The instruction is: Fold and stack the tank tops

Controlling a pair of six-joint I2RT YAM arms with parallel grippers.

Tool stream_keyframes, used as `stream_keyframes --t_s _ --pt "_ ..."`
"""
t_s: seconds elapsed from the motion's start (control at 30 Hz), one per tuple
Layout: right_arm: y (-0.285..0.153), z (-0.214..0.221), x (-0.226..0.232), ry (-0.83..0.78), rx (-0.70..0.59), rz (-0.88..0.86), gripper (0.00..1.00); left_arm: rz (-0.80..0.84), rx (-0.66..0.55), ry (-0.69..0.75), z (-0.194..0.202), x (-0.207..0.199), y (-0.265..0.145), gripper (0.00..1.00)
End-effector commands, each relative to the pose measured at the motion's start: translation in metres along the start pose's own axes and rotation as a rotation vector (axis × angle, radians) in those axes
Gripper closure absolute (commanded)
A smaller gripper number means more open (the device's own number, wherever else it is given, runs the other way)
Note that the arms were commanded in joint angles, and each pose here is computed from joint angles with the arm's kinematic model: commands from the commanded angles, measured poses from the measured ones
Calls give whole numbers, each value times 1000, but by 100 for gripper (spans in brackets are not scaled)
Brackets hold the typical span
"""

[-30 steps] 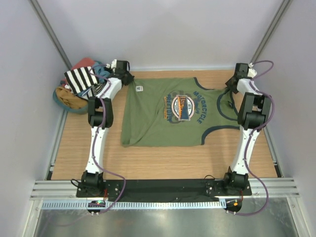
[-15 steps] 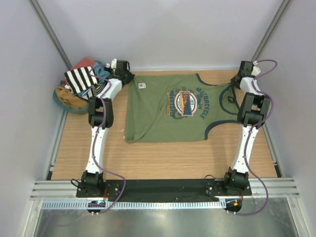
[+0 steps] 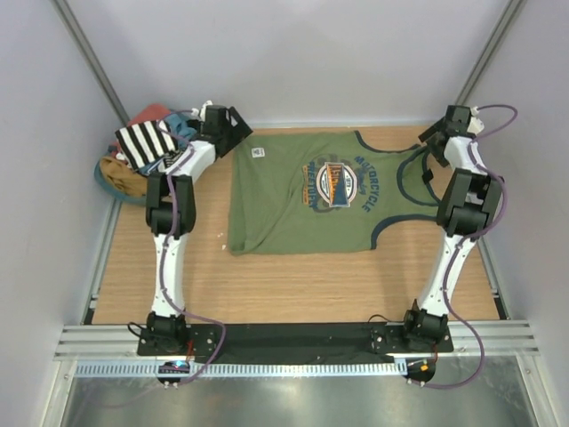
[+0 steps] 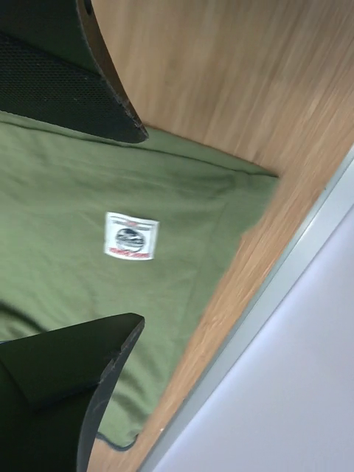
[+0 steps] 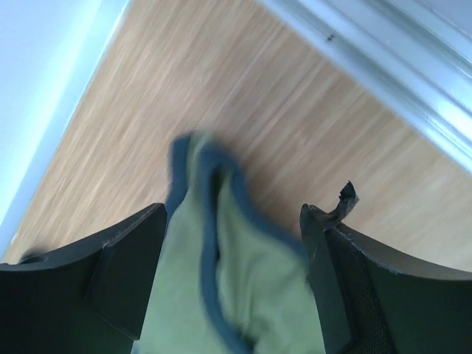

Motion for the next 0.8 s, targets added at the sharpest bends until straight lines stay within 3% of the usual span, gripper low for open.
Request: stream_keyframes --t_s 0.0,0.17,0.3,0.37,0.4,0.53,0.77 --pt "-99 -27 36 -33 -107 -111 20 80 -111 81 -46 -46 -79 2" --pt "-156 10 5 -39 -37 -154 32 0 -83 189 -19 -59 -145 2" --pt "-193 64 -31 -83 72 -148 43 -83 -14 252 29 -50 -197 9" --pt "-224 81 -29 -146 71 -207 44 -69 -20 263 37 -50 -227 14" --pt "-227 97 -45 -178 88 -173 44 -97 39 286 64 -36 -232 16" --pt "-266 129 -70 -247 137 -232 43 -119 121 324 109 -6 -265 25" --pt "-277 195 -141 -391 273 -169 47 -130 196 387 165 34 -310 25"
Point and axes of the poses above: each gripper's point midway between its finger pads, its own y axis out along the fingers, its own x axis along the line the jaws close on, z = x × y, the point moved 5 cm from there along -y, back along the fingers, and after that the axes turned 10 degrees about y, right-handed, at the moved point
